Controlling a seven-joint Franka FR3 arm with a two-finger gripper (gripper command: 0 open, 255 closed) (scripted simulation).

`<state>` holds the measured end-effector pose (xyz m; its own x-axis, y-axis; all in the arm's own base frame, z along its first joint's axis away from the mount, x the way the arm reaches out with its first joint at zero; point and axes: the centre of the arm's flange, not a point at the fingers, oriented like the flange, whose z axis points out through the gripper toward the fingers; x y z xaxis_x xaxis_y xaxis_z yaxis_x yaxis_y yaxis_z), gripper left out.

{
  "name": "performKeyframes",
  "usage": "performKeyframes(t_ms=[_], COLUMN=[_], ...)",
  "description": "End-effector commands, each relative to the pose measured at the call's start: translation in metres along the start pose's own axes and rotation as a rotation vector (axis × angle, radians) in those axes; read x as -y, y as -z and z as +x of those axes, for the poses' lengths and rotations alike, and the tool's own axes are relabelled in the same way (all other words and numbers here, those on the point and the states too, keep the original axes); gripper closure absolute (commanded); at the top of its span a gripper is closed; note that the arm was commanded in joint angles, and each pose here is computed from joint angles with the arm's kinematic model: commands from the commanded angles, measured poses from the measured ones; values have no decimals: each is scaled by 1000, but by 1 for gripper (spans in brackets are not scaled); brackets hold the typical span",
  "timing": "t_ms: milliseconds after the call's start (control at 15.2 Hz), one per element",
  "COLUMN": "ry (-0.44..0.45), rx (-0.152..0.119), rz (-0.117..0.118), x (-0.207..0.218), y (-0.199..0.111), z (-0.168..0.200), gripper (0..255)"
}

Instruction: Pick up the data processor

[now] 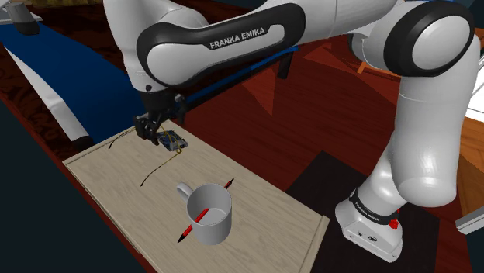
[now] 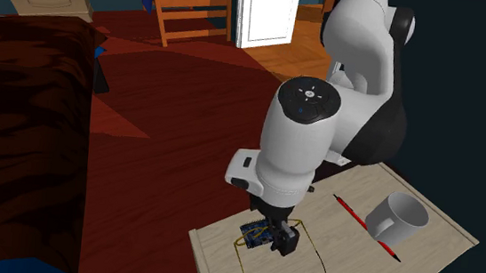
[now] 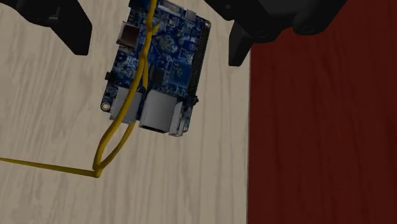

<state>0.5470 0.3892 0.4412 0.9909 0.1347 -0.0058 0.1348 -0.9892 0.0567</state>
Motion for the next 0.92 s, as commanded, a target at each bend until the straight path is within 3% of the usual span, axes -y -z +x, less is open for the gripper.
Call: performKeyframes(t_ms=[0,132,198,858], ry=[0,0,0,0], rx=[0,0,0,0], rz=[0,0,0,0], x=[1,1,1,1], y=[-11,-14,-13,-8], z=[0,0,0,0], gripper=[0,0,255,255])
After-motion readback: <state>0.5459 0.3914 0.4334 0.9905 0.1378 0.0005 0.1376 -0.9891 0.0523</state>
